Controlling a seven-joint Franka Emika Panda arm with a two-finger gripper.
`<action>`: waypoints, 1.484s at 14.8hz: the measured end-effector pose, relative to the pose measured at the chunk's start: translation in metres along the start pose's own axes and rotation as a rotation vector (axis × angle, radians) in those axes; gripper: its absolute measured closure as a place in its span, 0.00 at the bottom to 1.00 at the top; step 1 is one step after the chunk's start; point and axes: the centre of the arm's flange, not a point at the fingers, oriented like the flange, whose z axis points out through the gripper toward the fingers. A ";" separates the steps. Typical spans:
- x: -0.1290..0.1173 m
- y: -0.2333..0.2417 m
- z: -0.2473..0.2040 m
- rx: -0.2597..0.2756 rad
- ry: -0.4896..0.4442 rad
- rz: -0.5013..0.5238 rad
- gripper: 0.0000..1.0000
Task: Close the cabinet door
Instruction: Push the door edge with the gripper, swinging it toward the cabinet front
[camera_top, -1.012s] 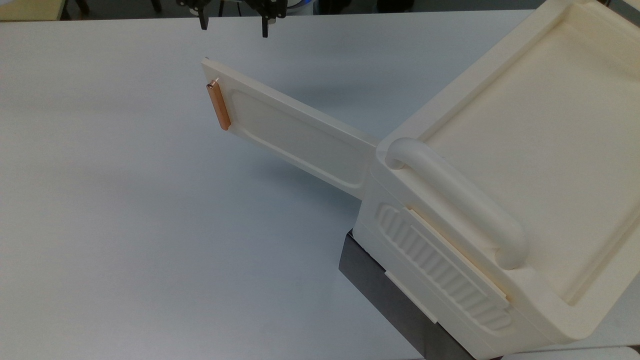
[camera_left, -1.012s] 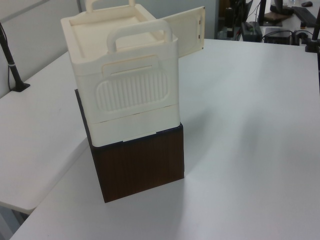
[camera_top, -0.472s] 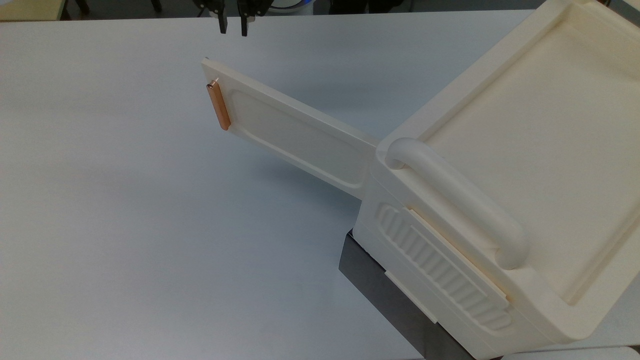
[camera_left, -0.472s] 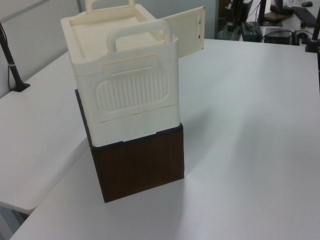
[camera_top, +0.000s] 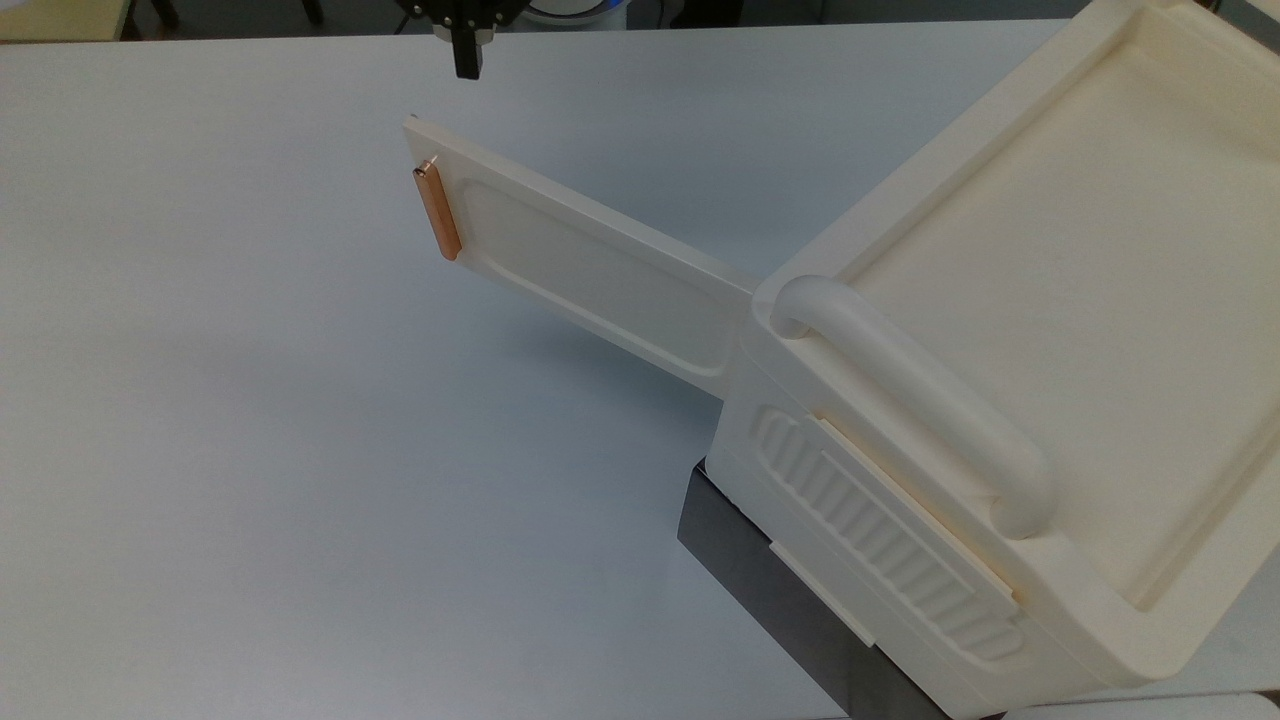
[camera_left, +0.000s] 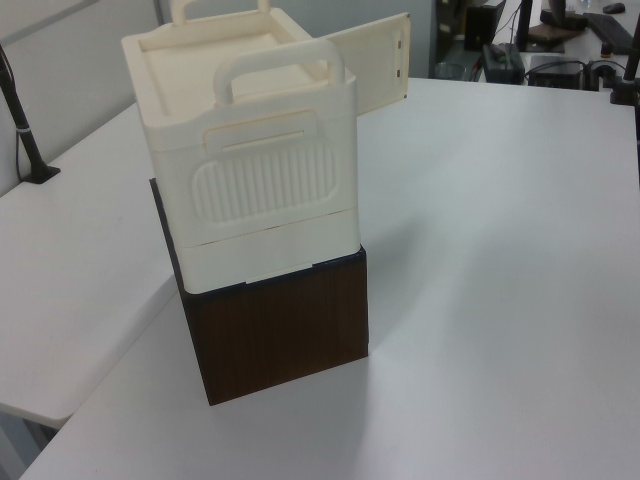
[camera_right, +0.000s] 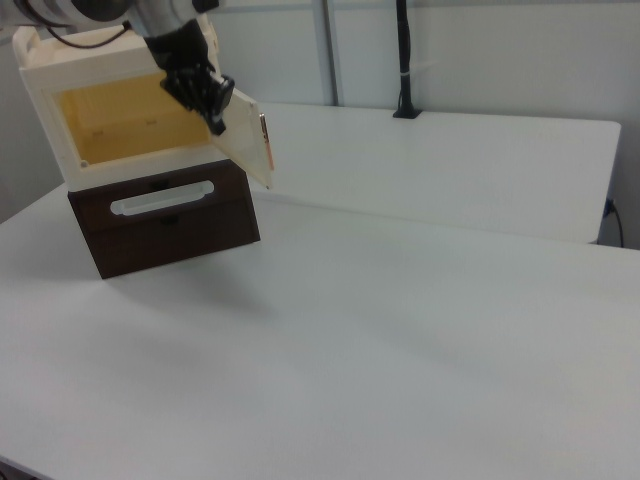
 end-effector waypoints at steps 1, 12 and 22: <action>0.006 0.003 -0.009 0.010 0.054 0.008 0.99; 0.056 0.025 0.016 0.044 0.334 0.069 0.99; 0.018 -0.090 -0.002 0.190 0.138 -0.076 0.99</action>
